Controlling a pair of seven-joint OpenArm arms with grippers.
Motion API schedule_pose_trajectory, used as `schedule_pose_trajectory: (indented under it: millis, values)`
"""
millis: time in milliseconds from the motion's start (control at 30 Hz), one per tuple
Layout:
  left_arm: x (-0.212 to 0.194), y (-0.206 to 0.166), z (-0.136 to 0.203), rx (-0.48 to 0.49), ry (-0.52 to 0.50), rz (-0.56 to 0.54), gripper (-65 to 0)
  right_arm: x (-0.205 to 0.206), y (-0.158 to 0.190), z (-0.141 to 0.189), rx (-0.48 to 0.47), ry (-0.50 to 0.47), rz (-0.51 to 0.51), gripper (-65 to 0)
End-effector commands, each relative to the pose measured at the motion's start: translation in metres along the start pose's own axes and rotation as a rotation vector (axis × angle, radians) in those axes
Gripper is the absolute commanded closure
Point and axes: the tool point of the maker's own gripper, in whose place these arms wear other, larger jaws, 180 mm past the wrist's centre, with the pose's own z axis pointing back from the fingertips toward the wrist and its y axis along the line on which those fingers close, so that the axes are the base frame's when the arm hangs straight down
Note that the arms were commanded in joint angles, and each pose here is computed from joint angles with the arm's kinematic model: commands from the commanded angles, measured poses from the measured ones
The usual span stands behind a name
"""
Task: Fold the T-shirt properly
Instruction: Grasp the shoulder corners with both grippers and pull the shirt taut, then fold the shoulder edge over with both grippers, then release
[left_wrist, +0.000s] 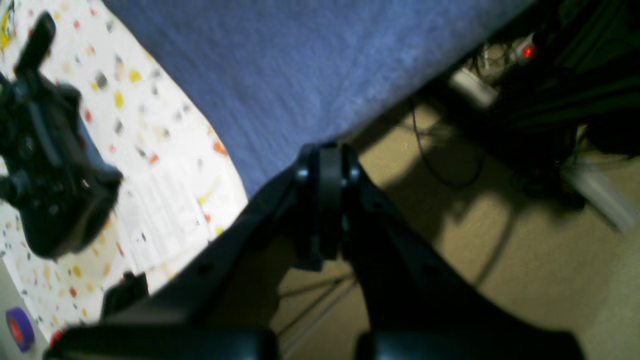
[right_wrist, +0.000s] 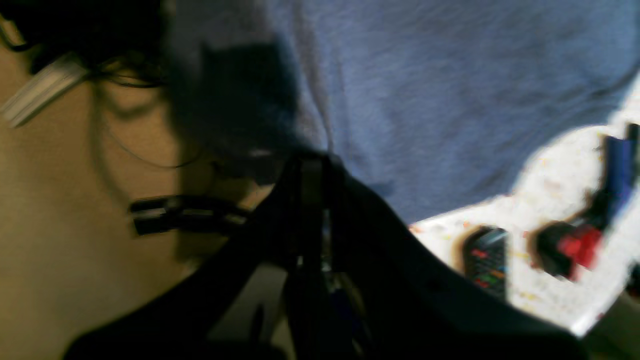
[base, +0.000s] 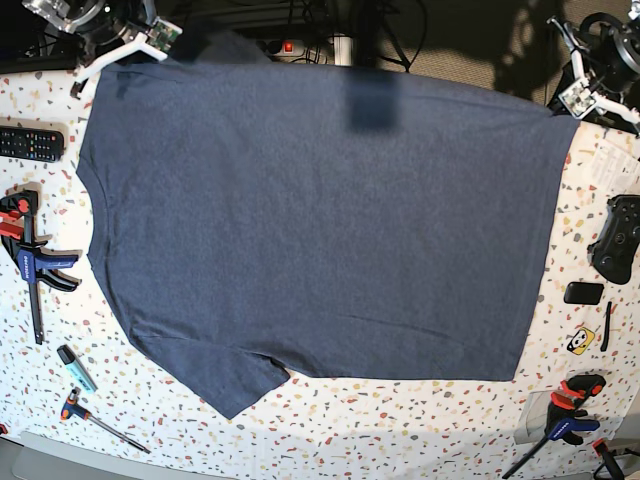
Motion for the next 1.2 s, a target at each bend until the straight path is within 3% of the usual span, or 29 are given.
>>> schedule_pose_trajectory:
  millis: [0,300,600,1167]
  values:
    - [0.014,0.011,0.002,0.027,-0.047,-0.020,0.0,0.005,-0.016,0.003,-0.071,-0.020,-0.005,0.0]
    - [0.037,0.048,-0.003,0.143,-0.107,-0.036,0.0,0.028,-0.064,-0.008,-0.209,-0.123,-0.045,0.0]
    - [0.049,0.078,-0.013,0.198,-0.150,-0.034,0.0,0.035,-0.098,-0.034,-0.248,-0.193,-0.124,0.0]
    - [0.044,0.098,-0.092,0.116,-0.120,0.021,0.0,0.025,-0.141,-0.073,-0.244,-0.217,-0.196,0.0]
